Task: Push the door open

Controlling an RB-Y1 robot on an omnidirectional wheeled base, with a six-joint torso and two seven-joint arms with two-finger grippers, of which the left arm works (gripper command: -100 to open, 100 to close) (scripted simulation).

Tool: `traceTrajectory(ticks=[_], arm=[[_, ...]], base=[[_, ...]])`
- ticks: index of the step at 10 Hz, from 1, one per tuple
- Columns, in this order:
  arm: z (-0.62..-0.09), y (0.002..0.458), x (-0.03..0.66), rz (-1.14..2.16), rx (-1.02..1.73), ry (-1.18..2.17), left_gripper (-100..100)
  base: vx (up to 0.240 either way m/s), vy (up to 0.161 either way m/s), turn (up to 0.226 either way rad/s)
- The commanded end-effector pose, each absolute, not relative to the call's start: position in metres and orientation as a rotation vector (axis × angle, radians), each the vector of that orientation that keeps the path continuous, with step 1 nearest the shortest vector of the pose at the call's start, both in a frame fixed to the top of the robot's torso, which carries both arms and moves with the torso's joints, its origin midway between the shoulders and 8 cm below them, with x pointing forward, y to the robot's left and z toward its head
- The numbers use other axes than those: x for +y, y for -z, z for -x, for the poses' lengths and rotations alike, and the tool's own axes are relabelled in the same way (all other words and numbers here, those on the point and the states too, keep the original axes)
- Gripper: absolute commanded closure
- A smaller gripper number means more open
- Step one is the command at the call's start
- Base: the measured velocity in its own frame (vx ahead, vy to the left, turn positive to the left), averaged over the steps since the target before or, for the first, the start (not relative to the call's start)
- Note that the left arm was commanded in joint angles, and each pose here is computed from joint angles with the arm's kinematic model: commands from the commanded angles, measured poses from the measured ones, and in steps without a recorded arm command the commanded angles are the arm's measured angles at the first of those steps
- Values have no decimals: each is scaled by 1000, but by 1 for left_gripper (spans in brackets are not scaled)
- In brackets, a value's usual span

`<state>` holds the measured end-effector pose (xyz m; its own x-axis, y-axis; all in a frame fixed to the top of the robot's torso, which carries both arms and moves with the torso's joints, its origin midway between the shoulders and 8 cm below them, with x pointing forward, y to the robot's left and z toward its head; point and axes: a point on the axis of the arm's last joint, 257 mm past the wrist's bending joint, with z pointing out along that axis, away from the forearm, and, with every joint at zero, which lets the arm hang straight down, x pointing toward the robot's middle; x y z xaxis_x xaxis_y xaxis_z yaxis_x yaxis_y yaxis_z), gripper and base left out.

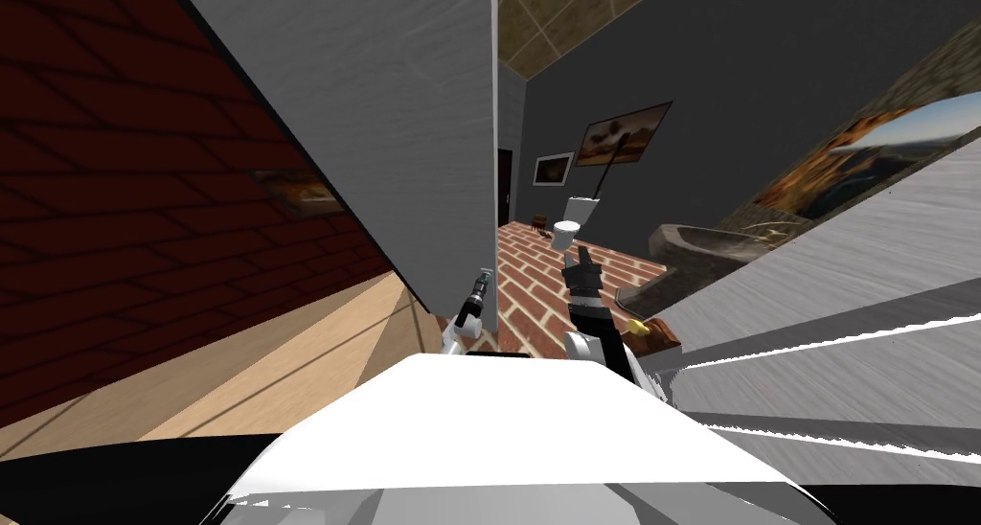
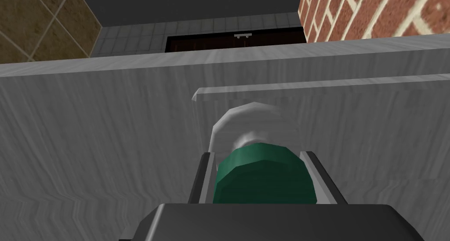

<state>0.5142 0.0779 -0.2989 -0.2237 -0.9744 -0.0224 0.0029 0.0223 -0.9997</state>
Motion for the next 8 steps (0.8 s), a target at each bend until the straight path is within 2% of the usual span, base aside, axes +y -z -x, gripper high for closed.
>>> traceTrajectory(ticks=[1, 3, 8], arm=[[-515, 298, 80, 1076, 1380, 1355, 100], [-515, 298, 80, 1076, 1380, 1355, 100], [-493, 308, 64, 1015, 1451, 1357, 100]], base=[[-9, 10, -8], [0, 0, 0], [154, -27, 215]])
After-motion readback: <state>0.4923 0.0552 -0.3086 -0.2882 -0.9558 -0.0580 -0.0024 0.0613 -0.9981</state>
